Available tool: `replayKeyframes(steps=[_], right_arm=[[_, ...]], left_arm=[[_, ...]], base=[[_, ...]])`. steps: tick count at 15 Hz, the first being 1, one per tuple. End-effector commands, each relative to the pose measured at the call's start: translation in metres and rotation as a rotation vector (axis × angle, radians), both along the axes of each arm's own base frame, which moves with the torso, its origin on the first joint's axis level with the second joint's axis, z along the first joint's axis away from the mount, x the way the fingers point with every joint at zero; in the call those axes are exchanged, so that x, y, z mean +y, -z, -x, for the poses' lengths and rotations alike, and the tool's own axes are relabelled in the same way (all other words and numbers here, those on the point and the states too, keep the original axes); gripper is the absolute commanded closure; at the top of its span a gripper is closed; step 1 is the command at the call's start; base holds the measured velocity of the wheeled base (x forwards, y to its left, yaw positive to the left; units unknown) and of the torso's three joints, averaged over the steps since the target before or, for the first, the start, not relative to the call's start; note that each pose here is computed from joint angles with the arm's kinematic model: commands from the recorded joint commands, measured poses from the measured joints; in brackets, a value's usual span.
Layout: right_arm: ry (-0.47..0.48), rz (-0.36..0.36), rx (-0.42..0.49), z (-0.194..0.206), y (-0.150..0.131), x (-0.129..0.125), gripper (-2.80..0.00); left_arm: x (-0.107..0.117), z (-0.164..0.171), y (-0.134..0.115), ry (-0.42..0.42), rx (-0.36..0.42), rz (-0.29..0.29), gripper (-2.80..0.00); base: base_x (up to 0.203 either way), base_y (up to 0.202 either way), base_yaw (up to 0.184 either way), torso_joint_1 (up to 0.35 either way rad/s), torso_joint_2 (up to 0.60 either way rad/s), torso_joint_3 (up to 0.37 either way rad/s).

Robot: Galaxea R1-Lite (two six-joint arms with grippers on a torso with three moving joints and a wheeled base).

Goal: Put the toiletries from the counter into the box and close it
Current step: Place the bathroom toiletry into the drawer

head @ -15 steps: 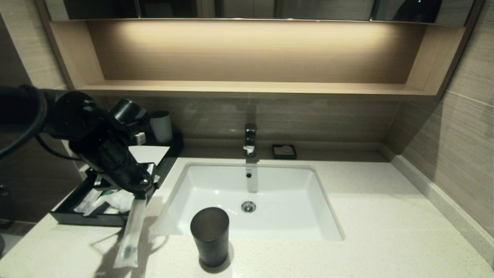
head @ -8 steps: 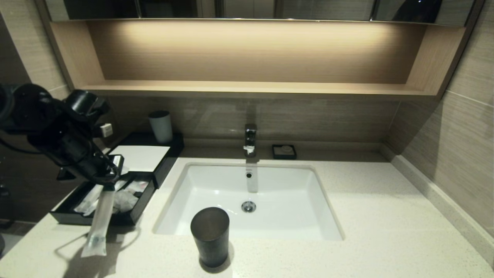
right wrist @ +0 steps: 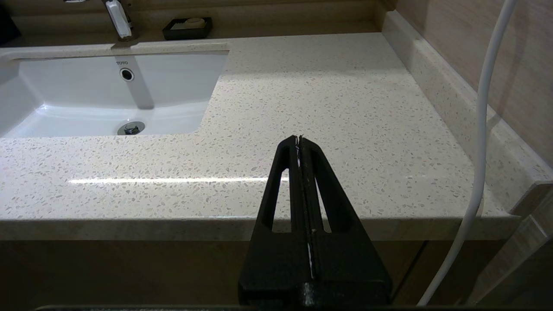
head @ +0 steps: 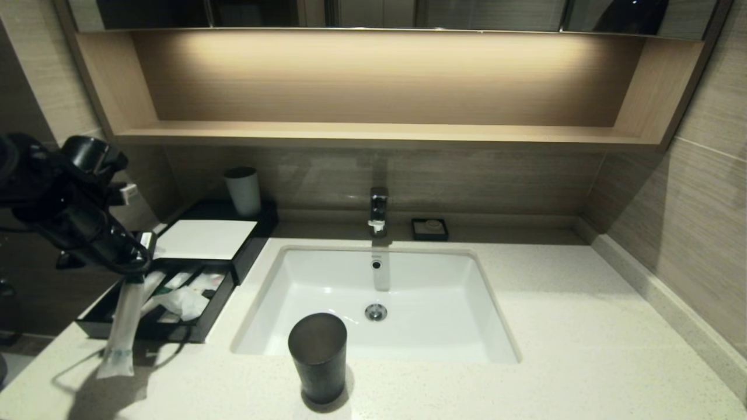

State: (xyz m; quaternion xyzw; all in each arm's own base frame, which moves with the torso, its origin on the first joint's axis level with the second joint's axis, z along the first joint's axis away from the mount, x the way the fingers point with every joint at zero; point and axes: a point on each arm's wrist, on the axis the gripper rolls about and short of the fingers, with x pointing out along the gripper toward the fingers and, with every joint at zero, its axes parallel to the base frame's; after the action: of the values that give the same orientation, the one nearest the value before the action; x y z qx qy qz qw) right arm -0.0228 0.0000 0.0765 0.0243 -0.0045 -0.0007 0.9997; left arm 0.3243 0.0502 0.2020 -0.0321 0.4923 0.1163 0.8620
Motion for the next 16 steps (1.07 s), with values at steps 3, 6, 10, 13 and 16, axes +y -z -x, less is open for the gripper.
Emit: replayKeyframes(steps=[3,6,10,13,16], right_arm=[[0.0,-0.001,0.0,0.0,0.0,0.0,0.0],[0.0,-0.001,0.001,0.0,0.0,0.0,0.0],[0.0,-0.001,0.001,0.0,0.0,0.0,0.0],[0.0,-0.001,0.001,0.0,0.0,0.0,0.0],[0.0,-0.001,0.0,0.0,0.0,0.0,0.0]], left_arm=[[0.015,-0.012,0.02,-0.04,0.04,0.005,0.0],[0.02,-0.018,0.028,-0.04,0.044,0.002,0.0],[0.021,-0.021,0.033,-0.036,0.05,0.0,0.0],[0.021,-0.022,0.034,-0.035,0.053,0.0,0.0],[0.021,-0.025,0.04,-0.034,0.067,0.003,0.0]], base=[[0.0,0.0,0.0,0.0,0.0,0.0],[0.0,0.0,0.0,0.0,0.0,0.0],[0.0,0.0,0.0,0.0,0.0,0.0],[0.0,0.0,0.0,0.0,0.0,0.0],[0.0,0.0,0.0,0.0,0.0,0.0]])
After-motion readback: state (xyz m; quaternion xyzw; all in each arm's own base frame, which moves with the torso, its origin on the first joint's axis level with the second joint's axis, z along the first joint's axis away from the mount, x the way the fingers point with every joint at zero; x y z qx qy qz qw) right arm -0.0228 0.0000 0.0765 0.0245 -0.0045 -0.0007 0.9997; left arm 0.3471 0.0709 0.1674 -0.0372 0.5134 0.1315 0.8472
